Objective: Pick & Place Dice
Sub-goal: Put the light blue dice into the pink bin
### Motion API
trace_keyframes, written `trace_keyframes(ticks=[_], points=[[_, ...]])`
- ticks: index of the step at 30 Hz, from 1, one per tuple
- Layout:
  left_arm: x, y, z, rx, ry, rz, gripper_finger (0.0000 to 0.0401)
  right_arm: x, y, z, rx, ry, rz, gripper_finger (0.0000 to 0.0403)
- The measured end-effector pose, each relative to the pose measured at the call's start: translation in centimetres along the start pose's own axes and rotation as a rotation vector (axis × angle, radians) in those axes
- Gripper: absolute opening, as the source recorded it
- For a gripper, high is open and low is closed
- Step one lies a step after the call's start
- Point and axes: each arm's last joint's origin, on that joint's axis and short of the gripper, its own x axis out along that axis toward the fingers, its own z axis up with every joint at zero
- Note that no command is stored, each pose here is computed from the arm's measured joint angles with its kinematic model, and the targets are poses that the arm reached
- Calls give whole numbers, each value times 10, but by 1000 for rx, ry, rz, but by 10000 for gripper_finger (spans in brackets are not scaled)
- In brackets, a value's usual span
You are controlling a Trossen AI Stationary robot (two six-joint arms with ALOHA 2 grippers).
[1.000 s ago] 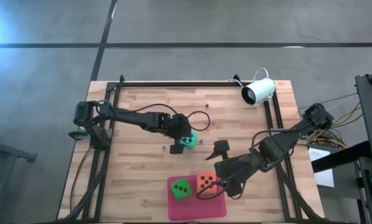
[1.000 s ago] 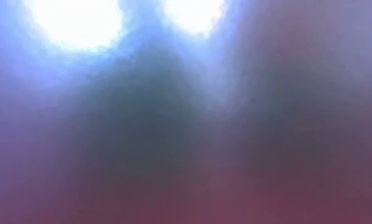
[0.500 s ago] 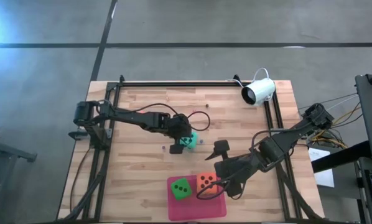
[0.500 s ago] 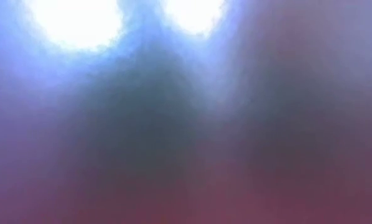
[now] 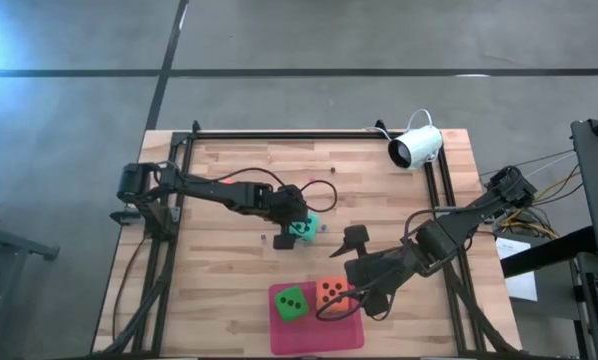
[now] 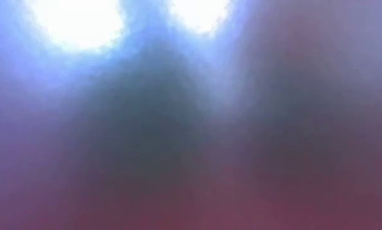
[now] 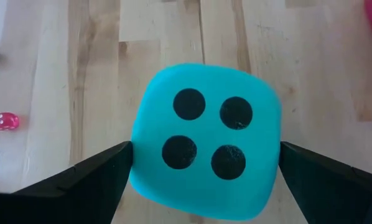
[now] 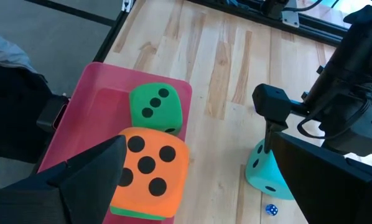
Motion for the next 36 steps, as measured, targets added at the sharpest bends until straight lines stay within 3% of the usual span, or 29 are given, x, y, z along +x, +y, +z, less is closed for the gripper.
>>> trace_keyframes(ticks=[30,36], points=[[8,-2,-10,-48,-29,4,399,0,0,0,0,0,0,400],[8,-4,-10,-38,-29,18,383,0,0,0,0,0,0,400]])
